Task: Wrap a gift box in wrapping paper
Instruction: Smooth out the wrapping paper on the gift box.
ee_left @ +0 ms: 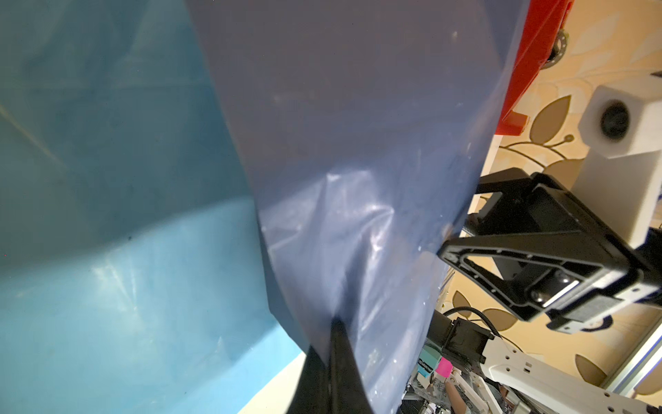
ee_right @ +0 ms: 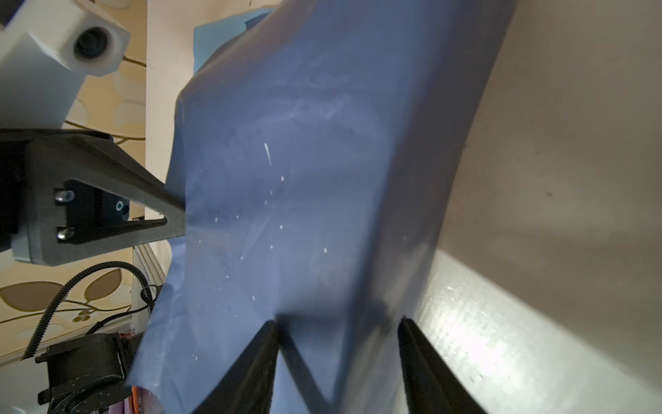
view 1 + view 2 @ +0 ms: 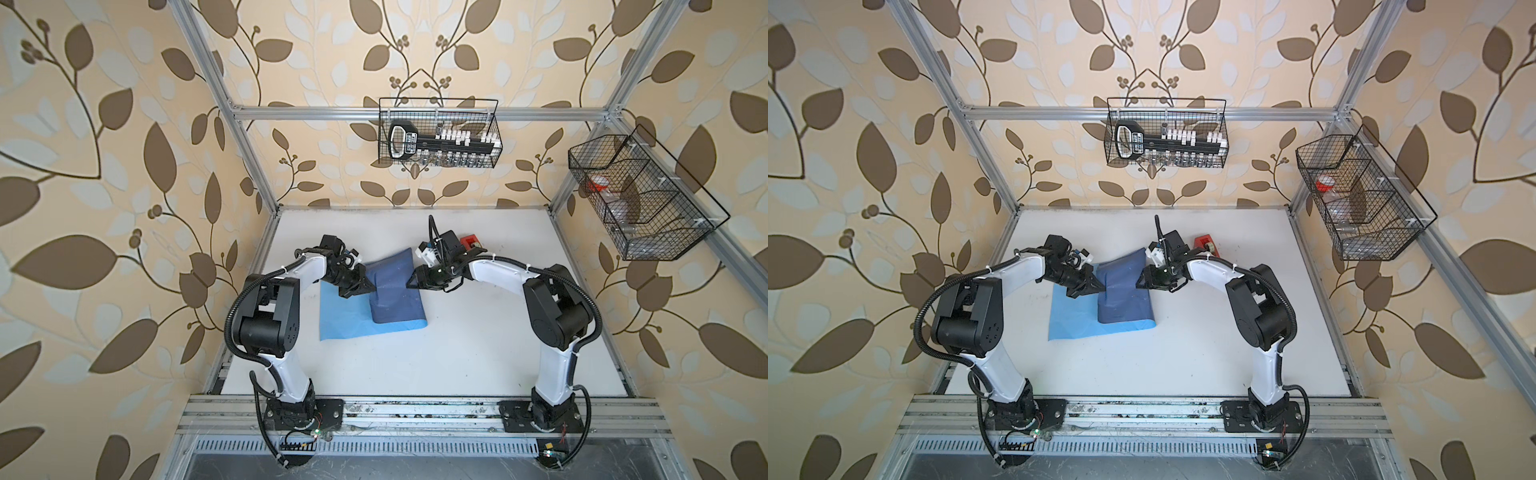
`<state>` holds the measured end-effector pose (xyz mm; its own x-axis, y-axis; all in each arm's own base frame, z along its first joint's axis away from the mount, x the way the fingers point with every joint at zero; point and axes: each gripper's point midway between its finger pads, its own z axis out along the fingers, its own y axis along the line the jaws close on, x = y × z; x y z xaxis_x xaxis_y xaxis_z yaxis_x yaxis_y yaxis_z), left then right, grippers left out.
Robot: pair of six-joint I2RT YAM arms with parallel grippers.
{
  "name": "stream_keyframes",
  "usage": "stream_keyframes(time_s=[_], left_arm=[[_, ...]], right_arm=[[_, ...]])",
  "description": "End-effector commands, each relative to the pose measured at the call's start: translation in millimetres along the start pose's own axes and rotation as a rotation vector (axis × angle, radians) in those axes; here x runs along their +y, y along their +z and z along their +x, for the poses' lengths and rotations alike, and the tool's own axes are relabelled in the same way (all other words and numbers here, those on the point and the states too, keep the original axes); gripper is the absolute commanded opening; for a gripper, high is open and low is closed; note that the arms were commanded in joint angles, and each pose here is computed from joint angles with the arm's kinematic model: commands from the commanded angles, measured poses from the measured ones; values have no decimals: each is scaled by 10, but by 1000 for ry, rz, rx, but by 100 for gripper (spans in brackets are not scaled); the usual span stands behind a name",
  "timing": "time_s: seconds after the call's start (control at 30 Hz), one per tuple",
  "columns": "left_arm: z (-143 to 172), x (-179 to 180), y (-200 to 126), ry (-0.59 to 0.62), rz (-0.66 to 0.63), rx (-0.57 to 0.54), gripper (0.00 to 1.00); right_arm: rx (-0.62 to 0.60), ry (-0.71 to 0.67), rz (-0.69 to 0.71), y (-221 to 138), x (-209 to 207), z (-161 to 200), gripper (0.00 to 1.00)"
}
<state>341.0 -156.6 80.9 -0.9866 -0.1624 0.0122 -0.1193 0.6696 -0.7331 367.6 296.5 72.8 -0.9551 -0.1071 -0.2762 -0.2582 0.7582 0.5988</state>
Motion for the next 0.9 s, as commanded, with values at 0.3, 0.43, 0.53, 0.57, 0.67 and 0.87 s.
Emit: stream_keyframes(time_s=[0.3, 0.43, 0.53, 0.57, 0.67, 0.87], left_arm=[[72, 314, 189, -27, -115, 61, 0], [98, 367, 238, -16, -146, 76, 0], [142, 372, 297, 2, -163, 96, 0], [153, 362, 319, 10, -163, 103, 0], [170, 352, 365, 20, -170, 122, 0], [122, 365, 376, 16, -187, 129, 0]], right_arm=[[11, 44, -2, -118, -20, -25, 51], [34, 44, 14, -11, -80, 38, 43], [54, 46, 31, 54, -138, 127, 39], [59, 47, 36, 65, -155, 153, 38], [67, 51, 33, 54, -157, 195, 35], [17, 73, -16, -148, 6, -7, 36]])
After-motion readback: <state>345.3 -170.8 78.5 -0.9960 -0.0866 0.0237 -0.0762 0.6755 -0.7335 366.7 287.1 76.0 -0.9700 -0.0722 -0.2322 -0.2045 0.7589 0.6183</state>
